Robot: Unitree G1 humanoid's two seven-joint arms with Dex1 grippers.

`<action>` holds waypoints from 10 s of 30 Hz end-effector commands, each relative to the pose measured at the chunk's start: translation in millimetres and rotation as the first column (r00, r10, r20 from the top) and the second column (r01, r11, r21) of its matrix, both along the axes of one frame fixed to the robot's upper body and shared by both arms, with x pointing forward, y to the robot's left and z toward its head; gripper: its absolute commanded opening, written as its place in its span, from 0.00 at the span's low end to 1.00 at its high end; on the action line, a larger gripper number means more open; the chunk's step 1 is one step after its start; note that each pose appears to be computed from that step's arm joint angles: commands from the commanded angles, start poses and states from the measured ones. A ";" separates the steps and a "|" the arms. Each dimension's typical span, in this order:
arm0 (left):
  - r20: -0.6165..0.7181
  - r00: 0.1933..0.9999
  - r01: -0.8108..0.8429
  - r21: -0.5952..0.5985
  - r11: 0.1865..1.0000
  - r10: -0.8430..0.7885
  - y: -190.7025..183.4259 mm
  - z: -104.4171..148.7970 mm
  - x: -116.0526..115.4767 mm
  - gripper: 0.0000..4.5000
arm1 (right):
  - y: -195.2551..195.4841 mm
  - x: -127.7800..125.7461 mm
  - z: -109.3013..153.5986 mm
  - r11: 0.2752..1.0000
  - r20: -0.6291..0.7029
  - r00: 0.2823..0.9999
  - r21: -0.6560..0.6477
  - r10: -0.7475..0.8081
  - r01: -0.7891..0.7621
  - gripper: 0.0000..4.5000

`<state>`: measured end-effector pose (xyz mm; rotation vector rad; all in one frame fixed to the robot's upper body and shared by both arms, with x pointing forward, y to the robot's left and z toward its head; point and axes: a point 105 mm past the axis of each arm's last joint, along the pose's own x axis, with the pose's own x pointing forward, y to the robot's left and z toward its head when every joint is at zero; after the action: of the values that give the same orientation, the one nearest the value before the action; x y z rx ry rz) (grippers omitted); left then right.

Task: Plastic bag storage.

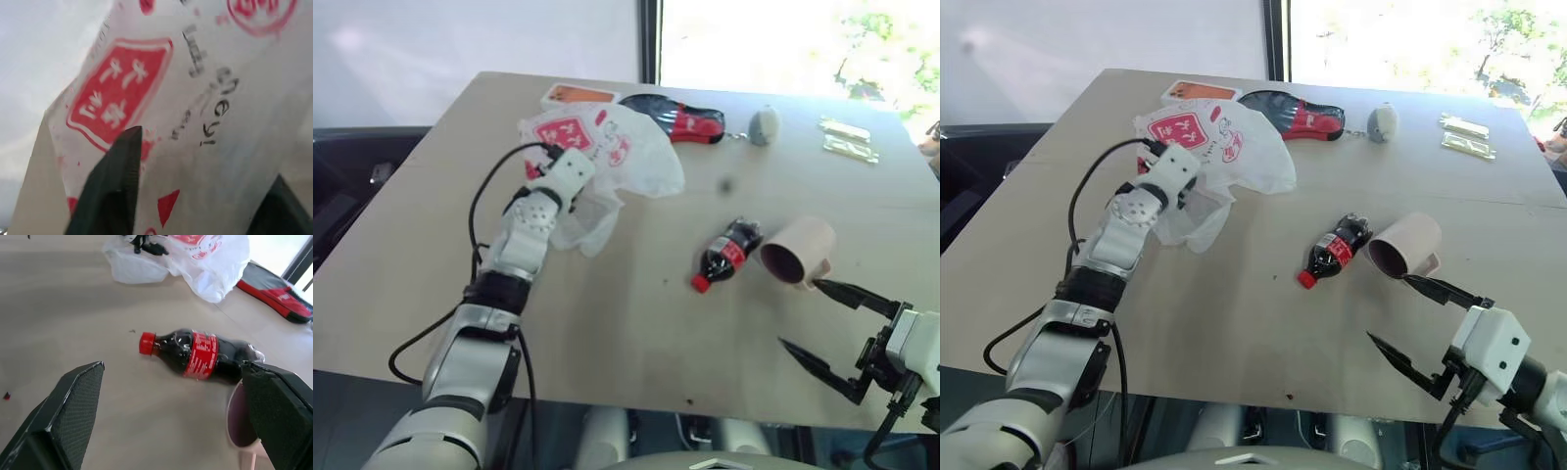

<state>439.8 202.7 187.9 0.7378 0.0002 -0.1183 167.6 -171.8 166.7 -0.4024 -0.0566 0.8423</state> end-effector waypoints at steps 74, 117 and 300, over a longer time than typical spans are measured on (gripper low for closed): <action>-0.031 0.942 0.199 -0.748 0.633 -0.334 -61.8 98.8 -94.5 0.00 | 170.4 177.3 71.7 0.997 0.158 0.985 -0.041 0.069 -0.064 0.00; -0.116 0.993 -0.104 -0.731 0.675 0.028 22.1 58.9 -66.7 0.00 | 156.4 133.5 6.3 0.702 0.214 0.775 -0.607 0.595 -0.372 0.68; 0.080 0.794 0.510 -0.626 0.590 -0.603 -92.1 66.6 -107.6 0.00 | 43.4 118.9 69.5 0.930 -0.241 0.938 0.208 -0.250 0.302 0.99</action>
<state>338.0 112.9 240.1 -0.0004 -0.0708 -0.7372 295.4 -128.6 232.2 -0.0779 0.1086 0.5743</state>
